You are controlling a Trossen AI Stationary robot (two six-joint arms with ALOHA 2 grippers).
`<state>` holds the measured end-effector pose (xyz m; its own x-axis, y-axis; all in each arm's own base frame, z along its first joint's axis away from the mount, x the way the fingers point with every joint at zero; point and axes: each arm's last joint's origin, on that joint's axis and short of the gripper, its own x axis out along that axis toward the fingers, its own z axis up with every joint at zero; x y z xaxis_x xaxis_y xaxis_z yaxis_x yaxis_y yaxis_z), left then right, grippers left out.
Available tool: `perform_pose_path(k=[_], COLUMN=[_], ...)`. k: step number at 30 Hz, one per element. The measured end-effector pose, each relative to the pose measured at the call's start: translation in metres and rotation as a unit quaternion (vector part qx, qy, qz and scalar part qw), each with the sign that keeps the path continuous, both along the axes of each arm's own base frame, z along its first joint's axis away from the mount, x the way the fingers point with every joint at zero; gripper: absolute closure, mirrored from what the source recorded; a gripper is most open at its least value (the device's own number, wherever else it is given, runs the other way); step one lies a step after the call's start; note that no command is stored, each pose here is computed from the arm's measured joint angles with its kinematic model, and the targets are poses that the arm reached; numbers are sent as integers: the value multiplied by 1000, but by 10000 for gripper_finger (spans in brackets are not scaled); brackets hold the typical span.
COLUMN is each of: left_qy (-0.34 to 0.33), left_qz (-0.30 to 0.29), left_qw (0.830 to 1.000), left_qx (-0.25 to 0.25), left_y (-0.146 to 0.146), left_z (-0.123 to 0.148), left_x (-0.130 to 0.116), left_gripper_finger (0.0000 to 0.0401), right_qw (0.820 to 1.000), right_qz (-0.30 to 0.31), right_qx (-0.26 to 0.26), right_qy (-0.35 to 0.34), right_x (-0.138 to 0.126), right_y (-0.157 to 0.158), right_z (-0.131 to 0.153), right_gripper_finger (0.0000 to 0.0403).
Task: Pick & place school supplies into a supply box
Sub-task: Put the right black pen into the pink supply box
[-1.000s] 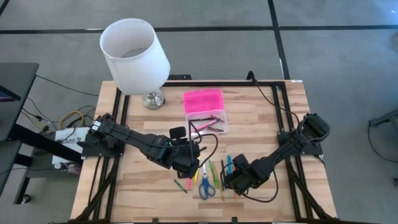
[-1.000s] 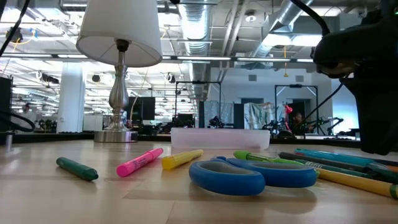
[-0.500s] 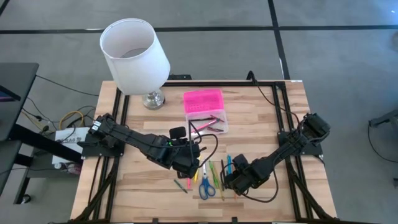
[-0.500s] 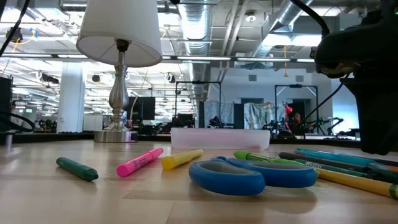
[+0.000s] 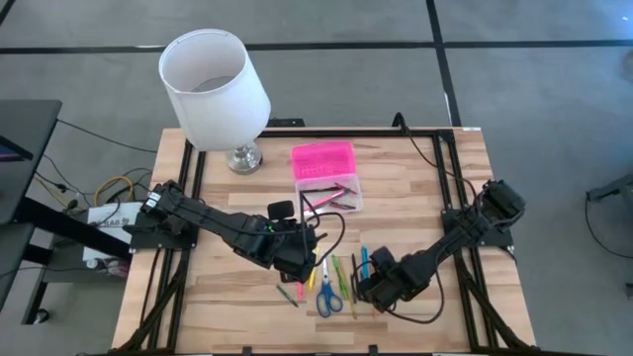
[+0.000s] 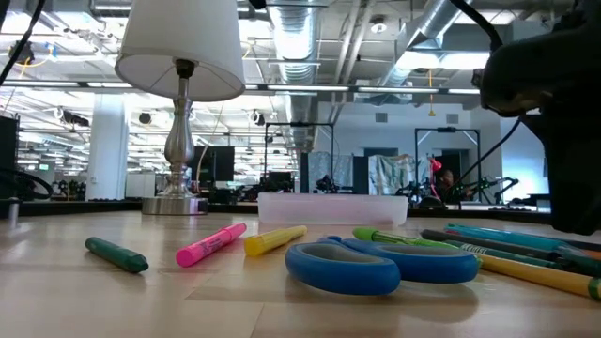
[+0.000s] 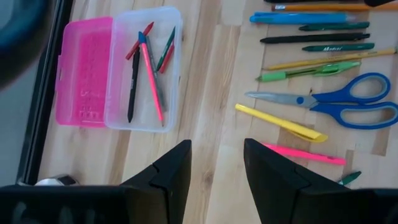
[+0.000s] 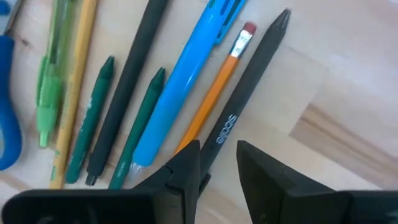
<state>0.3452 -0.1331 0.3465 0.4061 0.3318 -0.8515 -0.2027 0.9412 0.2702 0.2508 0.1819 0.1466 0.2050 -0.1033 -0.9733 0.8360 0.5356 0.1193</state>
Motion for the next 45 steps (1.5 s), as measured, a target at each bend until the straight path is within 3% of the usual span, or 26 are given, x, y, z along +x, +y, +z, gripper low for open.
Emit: perform_pose_path(k=[9, 18, 35, 45], left_qy=[-7, -7, -12, -37], left_qz=[7, 9, 16, 27], left_qw=[1000, 1000, 1000, 994], left_qx=[10, 12, 23, 97], left_y=[2, 5, 5, 9], left_z=[4, 5, 5, 7], left_x=[-4, -3, -3, -2], left_gripper_finger=[259, 259, 259, 259], right_qw=[999, 998, 994, 993], right_qz=[2, 4, 6, -35], right_qx=[2, 9, 29, 33], right_qy=[34, 61, 107, 106], right_x=[-1, -10, -29, -50], right_y=[12, 15, 30, 47], right_z=[-24, -21, -21, -20], right_gripper_finger=[305, 310, 388, 372])
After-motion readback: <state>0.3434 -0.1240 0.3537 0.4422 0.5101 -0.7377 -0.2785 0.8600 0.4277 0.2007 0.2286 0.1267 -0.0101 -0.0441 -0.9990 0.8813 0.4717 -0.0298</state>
